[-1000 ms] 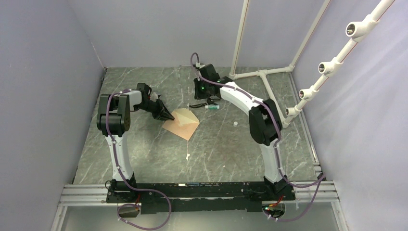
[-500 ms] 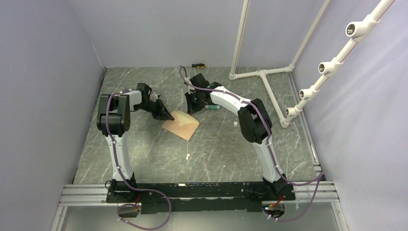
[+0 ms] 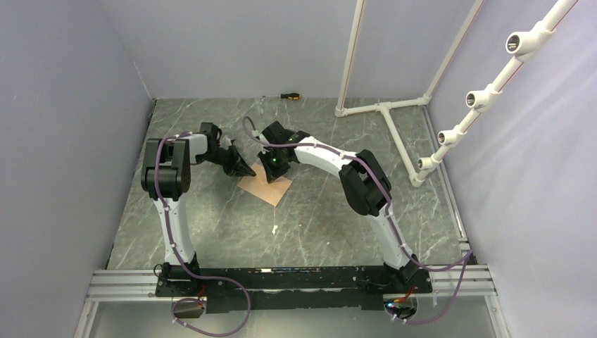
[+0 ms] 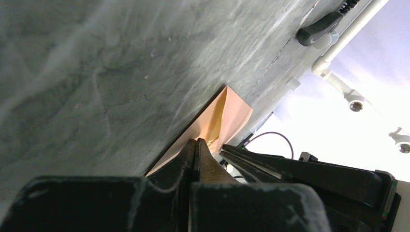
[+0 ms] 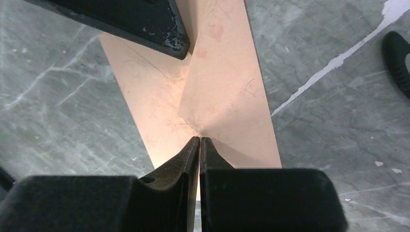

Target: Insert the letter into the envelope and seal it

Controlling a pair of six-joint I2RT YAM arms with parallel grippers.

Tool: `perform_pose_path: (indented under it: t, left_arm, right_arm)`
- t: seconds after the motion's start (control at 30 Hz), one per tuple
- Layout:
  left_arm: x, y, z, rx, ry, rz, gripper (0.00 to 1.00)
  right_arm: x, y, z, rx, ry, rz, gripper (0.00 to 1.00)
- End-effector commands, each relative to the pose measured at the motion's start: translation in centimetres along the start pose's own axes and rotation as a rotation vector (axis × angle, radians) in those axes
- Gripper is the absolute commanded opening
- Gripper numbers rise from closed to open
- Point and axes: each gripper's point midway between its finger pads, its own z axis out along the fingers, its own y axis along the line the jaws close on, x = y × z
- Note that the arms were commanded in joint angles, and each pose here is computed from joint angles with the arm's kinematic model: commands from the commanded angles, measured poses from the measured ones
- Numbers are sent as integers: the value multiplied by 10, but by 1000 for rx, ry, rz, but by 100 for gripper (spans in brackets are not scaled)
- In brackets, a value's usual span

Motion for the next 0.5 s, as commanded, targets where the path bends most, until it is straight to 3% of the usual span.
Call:
perform_pose_path:
  t: [0.0, 0.2, 0.47]
  left_arm:
    - [-1, 26, 5, -143, -72, 40, 3]
    - [-4, -25, -20, 1, -149, 165, 3]
    - [-4, -48, -22, 132, -166, 186, 3]
  right_arm:
    - [5, -15, 1, 117, 7, -64, 9]
    - [22, -25, 13, 191, 29, -84, 9]
    - [31, -32, 21, 217, 14, -75, 9]
